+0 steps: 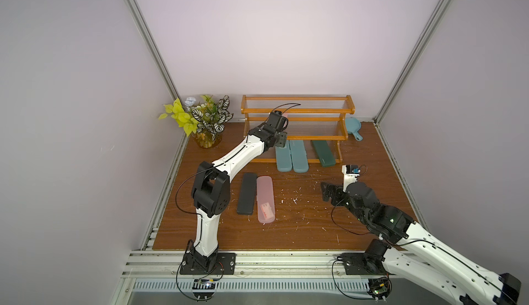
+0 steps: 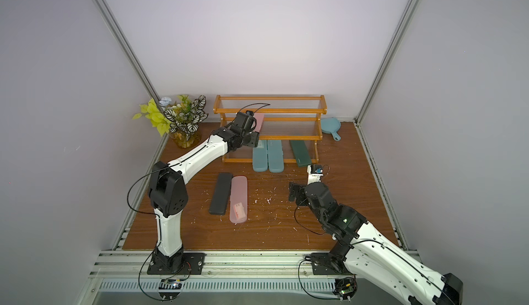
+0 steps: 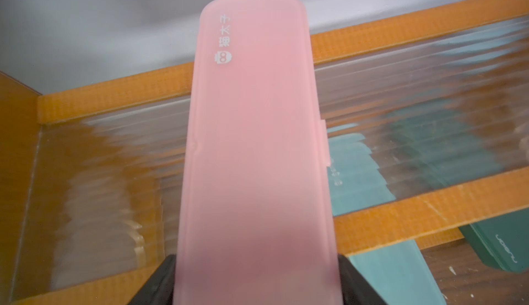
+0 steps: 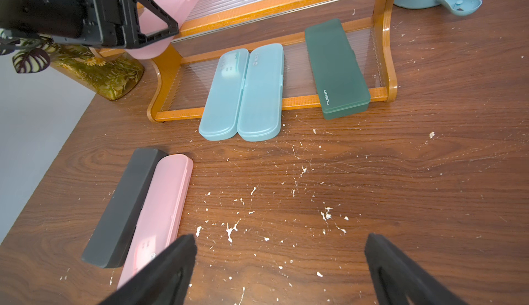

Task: Remove the pencil cases from the shelf
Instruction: Pick up the pencil case from the shelf.

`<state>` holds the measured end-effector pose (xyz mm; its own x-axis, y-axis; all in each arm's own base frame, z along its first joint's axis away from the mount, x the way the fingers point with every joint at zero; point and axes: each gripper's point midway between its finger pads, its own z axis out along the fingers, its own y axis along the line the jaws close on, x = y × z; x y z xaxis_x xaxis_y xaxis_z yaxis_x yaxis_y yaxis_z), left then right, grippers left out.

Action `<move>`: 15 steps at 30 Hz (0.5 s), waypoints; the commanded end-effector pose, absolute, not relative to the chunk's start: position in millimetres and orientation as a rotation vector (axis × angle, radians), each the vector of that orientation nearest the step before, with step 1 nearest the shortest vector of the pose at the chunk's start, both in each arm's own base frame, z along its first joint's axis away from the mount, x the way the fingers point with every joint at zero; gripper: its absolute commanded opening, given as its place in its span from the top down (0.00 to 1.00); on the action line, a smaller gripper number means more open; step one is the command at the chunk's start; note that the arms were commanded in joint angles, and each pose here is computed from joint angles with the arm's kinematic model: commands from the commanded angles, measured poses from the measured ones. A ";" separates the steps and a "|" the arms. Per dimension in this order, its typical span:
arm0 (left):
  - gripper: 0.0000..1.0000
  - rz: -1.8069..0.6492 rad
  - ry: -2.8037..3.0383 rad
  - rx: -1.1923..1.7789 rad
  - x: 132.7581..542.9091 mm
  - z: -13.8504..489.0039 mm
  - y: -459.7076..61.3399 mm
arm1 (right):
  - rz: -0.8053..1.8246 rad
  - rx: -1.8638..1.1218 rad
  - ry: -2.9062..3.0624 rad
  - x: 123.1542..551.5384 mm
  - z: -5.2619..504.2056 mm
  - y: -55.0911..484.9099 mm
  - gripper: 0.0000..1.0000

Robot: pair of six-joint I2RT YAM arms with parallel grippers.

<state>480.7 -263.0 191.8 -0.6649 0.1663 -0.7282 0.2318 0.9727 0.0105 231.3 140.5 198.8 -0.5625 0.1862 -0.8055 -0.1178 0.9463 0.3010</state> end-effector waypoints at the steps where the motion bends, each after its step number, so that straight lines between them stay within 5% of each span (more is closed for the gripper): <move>1: 0.35 -0.109 2.289 0.255 460.1 211.3 -264.7 | 0.401 0.073 2.081 234.8 217.3 136.1 0.01; 15: 0.39 -0.238 2.228 0.105 368.0 224.9 -230.5 | 0.352 0.077 2.063 240.7 219.2 132.1 0.01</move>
<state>377.3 -229.8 210.2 -0.6619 0.0632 -0.7470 0.1875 0.9787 -0.0834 233.7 135.6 200.5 -0.5480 0.1880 -0.8151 -0.1015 0.9523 0.2879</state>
